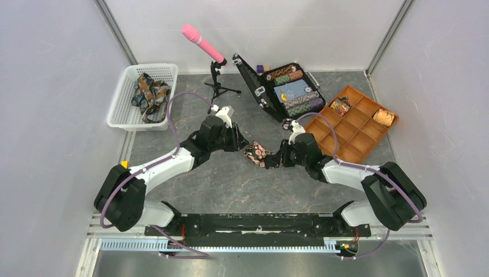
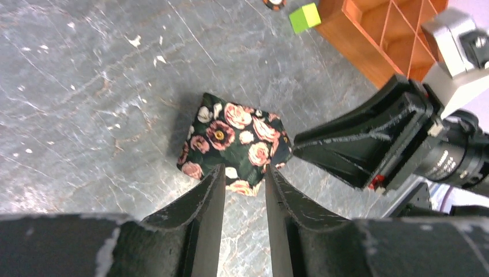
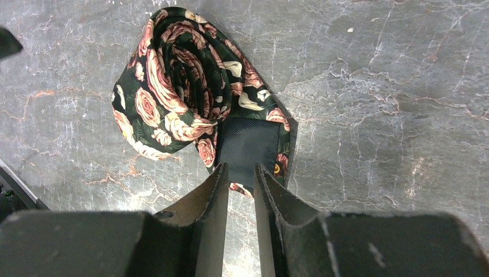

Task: Roll the ties
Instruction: Roll the tie at the center of the board.

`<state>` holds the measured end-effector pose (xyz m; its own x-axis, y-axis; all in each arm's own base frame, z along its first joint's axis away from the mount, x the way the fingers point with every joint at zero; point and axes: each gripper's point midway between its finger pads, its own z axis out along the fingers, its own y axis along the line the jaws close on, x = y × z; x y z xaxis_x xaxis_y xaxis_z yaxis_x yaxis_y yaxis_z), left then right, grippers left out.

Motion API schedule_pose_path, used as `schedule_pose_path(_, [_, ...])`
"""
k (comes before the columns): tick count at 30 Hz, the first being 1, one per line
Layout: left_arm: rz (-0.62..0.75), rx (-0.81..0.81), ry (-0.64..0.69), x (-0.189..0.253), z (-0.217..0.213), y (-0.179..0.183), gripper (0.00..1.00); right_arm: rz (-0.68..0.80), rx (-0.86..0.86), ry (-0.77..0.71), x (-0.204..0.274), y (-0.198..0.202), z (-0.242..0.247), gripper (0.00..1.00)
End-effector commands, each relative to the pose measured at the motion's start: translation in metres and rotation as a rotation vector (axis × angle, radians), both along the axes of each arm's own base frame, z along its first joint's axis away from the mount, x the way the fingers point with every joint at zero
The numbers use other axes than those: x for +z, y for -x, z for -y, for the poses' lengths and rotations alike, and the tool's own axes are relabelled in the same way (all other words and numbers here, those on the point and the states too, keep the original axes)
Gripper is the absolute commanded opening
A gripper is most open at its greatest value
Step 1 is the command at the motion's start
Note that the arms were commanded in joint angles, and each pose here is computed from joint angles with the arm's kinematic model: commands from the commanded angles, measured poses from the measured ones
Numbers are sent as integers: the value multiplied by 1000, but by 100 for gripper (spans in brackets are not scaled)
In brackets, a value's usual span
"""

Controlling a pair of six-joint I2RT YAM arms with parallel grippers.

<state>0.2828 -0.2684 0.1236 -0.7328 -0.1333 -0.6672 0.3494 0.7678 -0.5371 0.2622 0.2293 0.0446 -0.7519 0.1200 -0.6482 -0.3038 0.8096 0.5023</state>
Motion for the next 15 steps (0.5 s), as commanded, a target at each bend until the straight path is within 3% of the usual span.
schedule_pose_path(1, [41, 24, -33, 4, -7, -22, 38, 68, 4, -26, 26, -11, -6, 29])
schedule_pose_path(15, [68, 21, -67, -14, -10, -47, 43, 84, 88, -254, 63, -9, -42, 29])
